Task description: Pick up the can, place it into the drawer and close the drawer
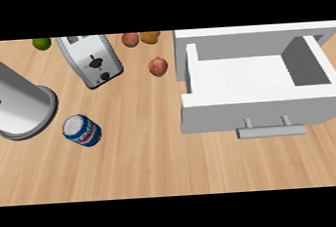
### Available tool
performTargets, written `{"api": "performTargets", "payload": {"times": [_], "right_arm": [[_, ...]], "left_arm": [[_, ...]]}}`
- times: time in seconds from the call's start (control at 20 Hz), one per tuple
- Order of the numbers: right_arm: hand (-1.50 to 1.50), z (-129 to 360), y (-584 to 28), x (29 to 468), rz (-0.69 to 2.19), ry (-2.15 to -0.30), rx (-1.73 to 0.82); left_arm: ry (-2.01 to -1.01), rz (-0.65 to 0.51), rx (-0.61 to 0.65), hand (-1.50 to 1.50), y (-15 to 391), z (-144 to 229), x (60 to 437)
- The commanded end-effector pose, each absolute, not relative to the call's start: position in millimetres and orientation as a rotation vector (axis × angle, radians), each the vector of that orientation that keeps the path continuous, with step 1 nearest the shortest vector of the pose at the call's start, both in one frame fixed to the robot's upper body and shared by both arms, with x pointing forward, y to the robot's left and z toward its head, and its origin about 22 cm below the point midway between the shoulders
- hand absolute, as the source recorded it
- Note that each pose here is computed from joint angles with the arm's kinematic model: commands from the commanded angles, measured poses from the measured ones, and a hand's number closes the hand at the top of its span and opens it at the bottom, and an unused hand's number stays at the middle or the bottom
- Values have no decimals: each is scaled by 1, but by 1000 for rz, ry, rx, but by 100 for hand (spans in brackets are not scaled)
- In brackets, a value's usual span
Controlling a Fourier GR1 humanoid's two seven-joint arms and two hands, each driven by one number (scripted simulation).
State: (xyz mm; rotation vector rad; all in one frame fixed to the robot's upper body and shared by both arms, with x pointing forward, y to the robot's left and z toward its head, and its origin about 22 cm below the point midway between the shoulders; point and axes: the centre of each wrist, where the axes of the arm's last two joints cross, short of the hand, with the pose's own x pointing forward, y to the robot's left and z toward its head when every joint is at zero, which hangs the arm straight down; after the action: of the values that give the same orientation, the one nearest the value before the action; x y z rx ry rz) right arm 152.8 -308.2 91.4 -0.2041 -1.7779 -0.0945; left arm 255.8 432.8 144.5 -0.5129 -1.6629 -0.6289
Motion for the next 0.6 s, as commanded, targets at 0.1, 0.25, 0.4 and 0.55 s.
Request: {"api": "performTargets", "payload": {"times": [0.1,0.25,0.4,0.55], "right_arm": [[-150,84,-337,136,-104,-1781,-209],[-150,88,-324,130,-89,-1766,-196],[-150,90,-328,127,-78,-1779,-196],[-150,85,-363,118,-101,-1781,-220]], "left_arm": [[-1621,-541,-543,-150,463,153,256],[-1552,-497,-568,-150,458,147,268],[-1528,-432,-627,-150,478,141,263],[-1499,-413,-639,-150,451,142,271]]}}
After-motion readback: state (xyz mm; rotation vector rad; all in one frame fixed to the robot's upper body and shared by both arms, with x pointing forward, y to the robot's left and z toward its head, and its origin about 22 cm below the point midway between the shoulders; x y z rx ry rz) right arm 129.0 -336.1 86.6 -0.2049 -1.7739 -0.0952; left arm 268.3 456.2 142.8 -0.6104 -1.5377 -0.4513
